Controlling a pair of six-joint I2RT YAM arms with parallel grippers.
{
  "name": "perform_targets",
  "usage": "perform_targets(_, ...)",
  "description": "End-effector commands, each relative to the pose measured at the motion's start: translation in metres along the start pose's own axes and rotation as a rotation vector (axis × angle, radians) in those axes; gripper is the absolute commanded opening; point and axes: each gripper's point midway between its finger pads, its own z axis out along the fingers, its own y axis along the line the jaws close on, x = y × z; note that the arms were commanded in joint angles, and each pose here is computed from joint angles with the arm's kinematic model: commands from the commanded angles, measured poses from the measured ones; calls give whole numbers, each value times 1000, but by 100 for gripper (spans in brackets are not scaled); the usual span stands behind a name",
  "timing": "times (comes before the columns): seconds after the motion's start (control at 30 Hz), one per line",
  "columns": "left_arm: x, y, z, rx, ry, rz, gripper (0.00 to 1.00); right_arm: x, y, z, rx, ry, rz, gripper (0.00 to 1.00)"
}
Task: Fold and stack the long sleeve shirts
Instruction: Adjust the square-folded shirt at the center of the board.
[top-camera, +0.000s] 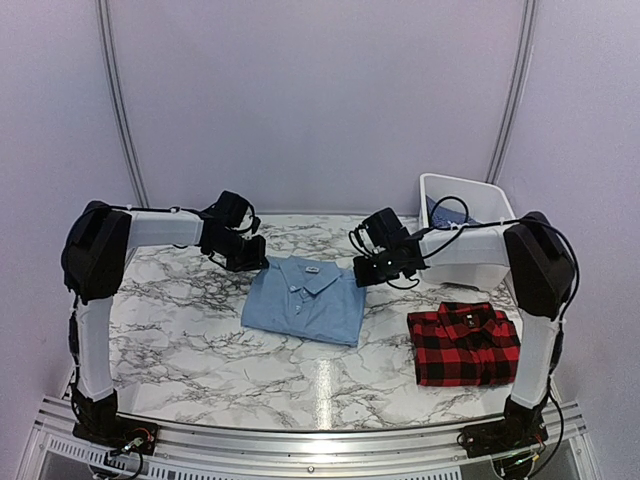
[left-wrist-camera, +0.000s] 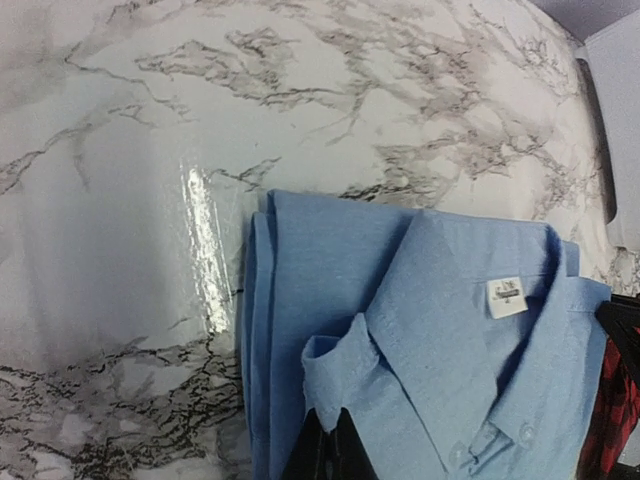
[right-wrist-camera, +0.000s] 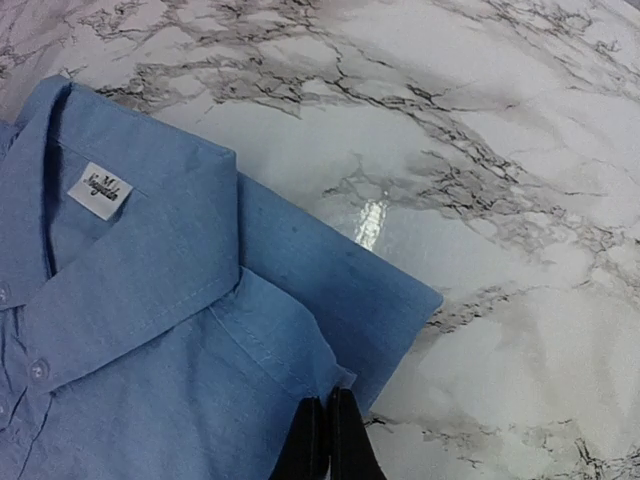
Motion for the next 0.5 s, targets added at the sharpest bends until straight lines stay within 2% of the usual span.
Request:
perform_targets(0.0, 0, 18, 20, -29, 21, -8, 5, 4, -18, 14, 54, 9, 37, 0)
perform_targets(0.27, -21, 8, 6, 4, -27, -4, 6, 1, -21, -3, 58, -23, 55, 0)
perform_targets(0.47, -21, 6, 9, 15, -20, -2, 9, 11, -28, -1, 79, -12, 64, 0)
